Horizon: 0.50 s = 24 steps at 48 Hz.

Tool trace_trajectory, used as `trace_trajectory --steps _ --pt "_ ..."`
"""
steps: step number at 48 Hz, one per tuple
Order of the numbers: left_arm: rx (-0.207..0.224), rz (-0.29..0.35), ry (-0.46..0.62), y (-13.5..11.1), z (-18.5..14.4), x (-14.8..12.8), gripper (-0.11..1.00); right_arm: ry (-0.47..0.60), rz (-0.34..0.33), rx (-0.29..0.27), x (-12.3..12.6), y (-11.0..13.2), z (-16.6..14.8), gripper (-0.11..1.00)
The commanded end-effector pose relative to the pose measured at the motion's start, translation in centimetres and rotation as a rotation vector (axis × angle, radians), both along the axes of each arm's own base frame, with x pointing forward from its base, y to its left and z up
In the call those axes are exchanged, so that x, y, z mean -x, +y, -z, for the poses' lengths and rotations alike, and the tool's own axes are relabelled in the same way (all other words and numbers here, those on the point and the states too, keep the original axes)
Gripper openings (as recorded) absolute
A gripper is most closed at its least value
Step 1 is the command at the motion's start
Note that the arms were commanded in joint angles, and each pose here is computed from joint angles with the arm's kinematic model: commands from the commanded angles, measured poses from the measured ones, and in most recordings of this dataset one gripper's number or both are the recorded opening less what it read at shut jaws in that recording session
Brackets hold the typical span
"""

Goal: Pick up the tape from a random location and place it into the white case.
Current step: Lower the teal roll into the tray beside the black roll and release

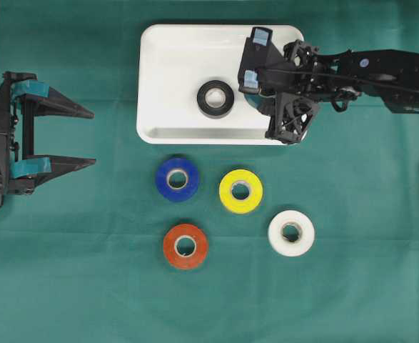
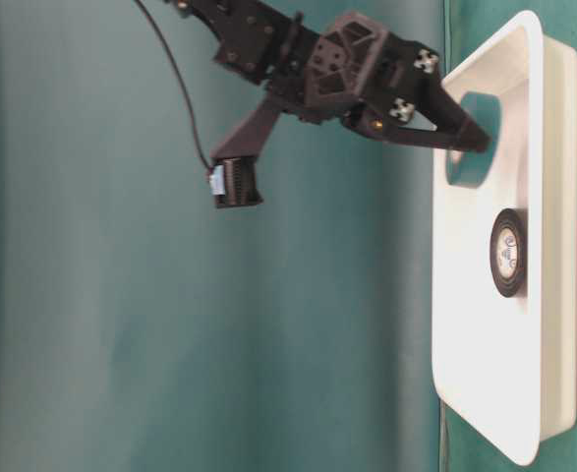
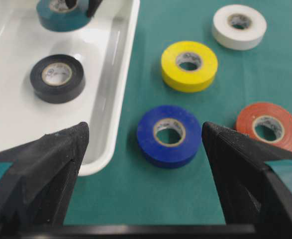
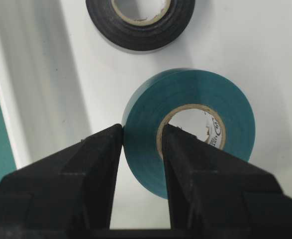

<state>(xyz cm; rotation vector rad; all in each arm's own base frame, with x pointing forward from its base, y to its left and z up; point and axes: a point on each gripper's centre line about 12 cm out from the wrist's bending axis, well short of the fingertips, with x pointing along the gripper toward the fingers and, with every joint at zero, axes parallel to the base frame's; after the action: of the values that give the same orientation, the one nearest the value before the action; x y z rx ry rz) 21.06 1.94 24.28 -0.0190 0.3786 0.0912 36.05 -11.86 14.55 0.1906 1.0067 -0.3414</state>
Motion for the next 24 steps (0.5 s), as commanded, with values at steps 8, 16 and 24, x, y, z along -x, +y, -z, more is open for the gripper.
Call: trace_trajectory --steps 8,16,24 --pt "-0.002 -0.003 -0.024 0.09 -0.70 -0.25 0.89 -0.023 0.000 0.004 -0.24 -0.10 0.17 0.28" --pt "-0.001 -0.002 -0.025 0.06 -0.68 -0.27 0.89 -0.023 0.002 0.004 -0.23 -0.16 0.17 0.28" --pt "-0.002 -0.001 -0.023 0.06 -0.67 -0.27 0.89 -0.019 0.004 0.001 -0.20 -0.09 0.20 0.28"
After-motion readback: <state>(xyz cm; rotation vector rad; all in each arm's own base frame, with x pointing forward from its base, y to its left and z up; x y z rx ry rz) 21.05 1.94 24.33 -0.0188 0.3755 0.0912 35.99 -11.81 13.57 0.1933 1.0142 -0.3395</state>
